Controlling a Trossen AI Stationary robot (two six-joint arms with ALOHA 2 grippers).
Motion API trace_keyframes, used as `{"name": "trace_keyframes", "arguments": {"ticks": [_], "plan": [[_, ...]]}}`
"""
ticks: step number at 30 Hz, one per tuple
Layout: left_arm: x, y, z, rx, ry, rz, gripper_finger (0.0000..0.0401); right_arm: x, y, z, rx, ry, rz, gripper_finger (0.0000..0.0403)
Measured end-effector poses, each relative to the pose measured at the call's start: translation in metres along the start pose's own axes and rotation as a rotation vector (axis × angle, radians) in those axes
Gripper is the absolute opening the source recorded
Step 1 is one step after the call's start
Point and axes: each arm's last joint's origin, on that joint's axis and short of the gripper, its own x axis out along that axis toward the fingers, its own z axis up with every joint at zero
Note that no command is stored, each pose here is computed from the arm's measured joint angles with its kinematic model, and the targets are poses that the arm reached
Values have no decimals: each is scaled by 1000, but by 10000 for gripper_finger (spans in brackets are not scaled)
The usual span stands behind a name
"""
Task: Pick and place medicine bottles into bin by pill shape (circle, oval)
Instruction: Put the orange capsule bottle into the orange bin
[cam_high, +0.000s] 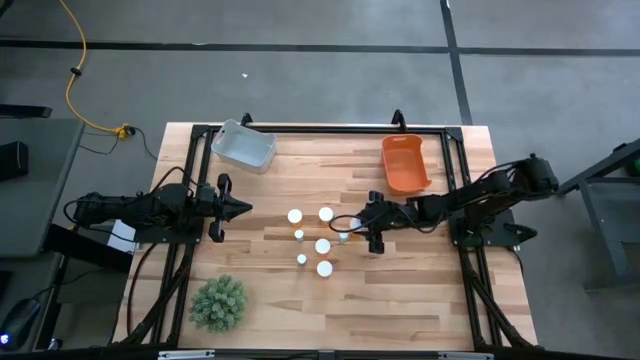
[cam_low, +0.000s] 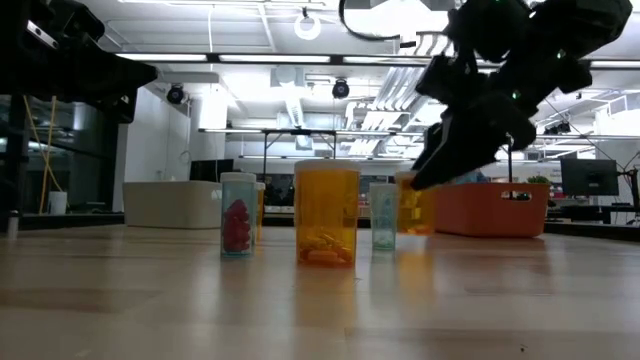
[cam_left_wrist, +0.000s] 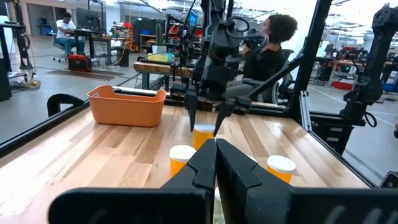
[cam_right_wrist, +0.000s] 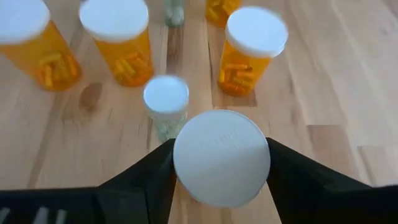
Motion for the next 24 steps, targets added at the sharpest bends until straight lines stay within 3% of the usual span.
{"name": "trace_keyframes", "arguments": {"ticks": [15, 20, 24], "plan": [[0, 0, 0, 0, 0, 0, 1, -57, -12, 27, 14, -199, -117, 201], [0, 0, 0, 0, 0, 0, 1, -73, -19, 29, 34, -220, -291, 201], [0, 0, 0, 0, 0, 0, 1, -82, -29, 24, 95, -186, -515, 201]]}}
